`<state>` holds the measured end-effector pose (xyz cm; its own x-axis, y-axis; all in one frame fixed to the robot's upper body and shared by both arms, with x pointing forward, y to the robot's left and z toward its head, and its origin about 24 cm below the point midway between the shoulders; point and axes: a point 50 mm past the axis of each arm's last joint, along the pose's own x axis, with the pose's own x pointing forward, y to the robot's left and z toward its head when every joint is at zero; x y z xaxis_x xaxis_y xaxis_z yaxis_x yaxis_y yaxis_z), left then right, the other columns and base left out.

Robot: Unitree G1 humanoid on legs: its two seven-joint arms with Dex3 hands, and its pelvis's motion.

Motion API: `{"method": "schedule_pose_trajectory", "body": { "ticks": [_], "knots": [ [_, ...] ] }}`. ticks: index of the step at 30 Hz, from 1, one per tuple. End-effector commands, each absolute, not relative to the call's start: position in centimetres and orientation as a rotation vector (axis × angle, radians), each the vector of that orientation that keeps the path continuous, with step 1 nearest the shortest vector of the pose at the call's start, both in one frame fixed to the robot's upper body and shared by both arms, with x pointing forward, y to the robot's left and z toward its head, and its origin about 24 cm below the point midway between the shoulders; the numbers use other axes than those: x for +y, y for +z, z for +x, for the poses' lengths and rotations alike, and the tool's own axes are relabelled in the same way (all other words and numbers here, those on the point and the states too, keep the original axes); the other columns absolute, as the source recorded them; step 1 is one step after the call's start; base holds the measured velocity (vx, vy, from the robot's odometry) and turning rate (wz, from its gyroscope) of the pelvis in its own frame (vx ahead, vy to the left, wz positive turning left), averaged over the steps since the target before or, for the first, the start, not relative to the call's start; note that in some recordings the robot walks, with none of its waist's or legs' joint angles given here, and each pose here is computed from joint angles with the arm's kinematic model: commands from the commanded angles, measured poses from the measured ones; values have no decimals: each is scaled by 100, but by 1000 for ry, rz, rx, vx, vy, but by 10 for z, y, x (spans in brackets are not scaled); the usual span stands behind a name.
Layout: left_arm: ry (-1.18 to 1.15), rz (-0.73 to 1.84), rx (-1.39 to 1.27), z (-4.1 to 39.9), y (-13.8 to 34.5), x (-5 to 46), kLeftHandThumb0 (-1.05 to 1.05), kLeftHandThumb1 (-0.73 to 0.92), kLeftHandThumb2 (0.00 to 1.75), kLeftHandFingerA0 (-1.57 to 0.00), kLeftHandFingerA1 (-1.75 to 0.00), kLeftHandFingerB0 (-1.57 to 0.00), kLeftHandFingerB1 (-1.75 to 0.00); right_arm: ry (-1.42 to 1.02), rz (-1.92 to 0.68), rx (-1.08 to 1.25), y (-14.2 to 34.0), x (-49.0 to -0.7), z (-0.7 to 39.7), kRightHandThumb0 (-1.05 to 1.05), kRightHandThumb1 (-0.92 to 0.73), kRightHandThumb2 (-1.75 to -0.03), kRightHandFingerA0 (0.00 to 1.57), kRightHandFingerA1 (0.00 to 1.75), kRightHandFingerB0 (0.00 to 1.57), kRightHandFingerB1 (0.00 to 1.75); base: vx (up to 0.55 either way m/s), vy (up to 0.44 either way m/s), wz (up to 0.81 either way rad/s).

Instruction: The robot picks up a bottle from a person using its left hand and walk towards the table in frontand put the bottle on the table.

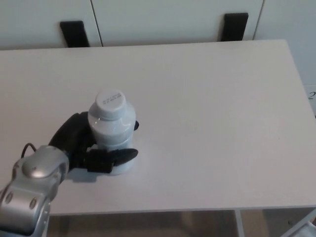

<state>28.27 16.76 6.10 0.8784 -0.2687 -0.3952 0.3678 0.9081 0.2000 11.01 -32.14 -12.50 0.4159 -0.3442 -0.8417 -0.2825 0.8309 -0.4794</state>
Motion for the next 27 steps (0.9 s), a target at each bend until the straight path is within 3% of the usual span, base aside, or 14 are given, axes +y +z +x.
{"method": "schedule_pose_trajectory", "body": {
  "ticks": [1,7,10,11,16,18,19,20,21,22,23,24,25,27],
  "knots": [
    [-293,316,353,294,65,172,-11,78,78,-109,-135,-78,-93,-53,-626,1170,-122,-328,111,-45,-68,-61,66,46,54,40,0,0,0],
    [-278,340,347,298,63,171,-9,79,74,-106,-135,-78,-89,-50,-622,1166,-122,-326,113,-44,-67,-61,64,46,52,39,0,0,0],
    [-271,310,336,296,58,171,-9,81,69,-107,-135,-81,-74,-51,-618,1165,-122,-326,113,-44,-67,-61,66,46,51,39,0,0,0],
    [-268,313,330,296,57,170,-10,81,64,-107,-124,-81,-61,-47,-621,1165,-122,-326,113,-44,-67,-61,66,46,51,39,0,0,0],
    [-288,323,312,293,49,169,-7,81,63,-110,-112,-82,-63,-51,-611,1167,-122,-326,113,-44,-67,-60,65,46,50,39,0,0,0],
    [-277,296,328,291,44,168,-10,80,63,-112,-101,-79,-58,-45,-609,1163,-122,-326,113,-44,-67,-60,64,46,49,38,0,0,0],
    [-273,285,327,291,43,168,-15,77,62,-109,-86,-72,-51,-48,-605,1160,-122,-325,114,-44,-67,-60,64,46,49,38,0,0,0],
    [-272,280,326,291,43,168,-15,77,62,-109,-86,-72,-51,-49,-603,1159,-122,-325,115,-44,-67,-60,64,46,49,38,0,0,0],
    [-269,273,345,289,40,168,-44,51,74,-53,-54,-33,-43,-47,-605,1157,-122,-325,115,-44,-67,-60,64,46,48,38,0,0,0],
    [-289,292,351,288,39,167,-50,49,70,-28,-43,-20,-37,-50,-603,1157,-122,-324,115,-44,-67,-60,64,46,48,38,0,0,0],
    [-298,301,352,288,38,167,-50,49,70,-28,-43,-20,-37,-51,-603,1158,-122,-324,115,-44,-67,-60,64,46,48,38,0,0,0],
    [-322,320,351,286,36,168,-56,43,70,-7,-36,-7,-29,-49,-606,1161,-122,-324,115,-44,-67,-60,63,45,49,38,0,0,0],
    [-345,356,347,286,34,169,-68,44,76,0,-7,-2,-10,-48,-604,1160,-122,-325,115,-43,-67,-60,63,46,49,38,0,0,0],
    [-361,416,328,285,32,170,-75,47,81,0,-7,-1,-7,-46,-605,1157,-122,-325,116,-43,-67,-60,64,46,49,38,0,0,0]
  ]
}}
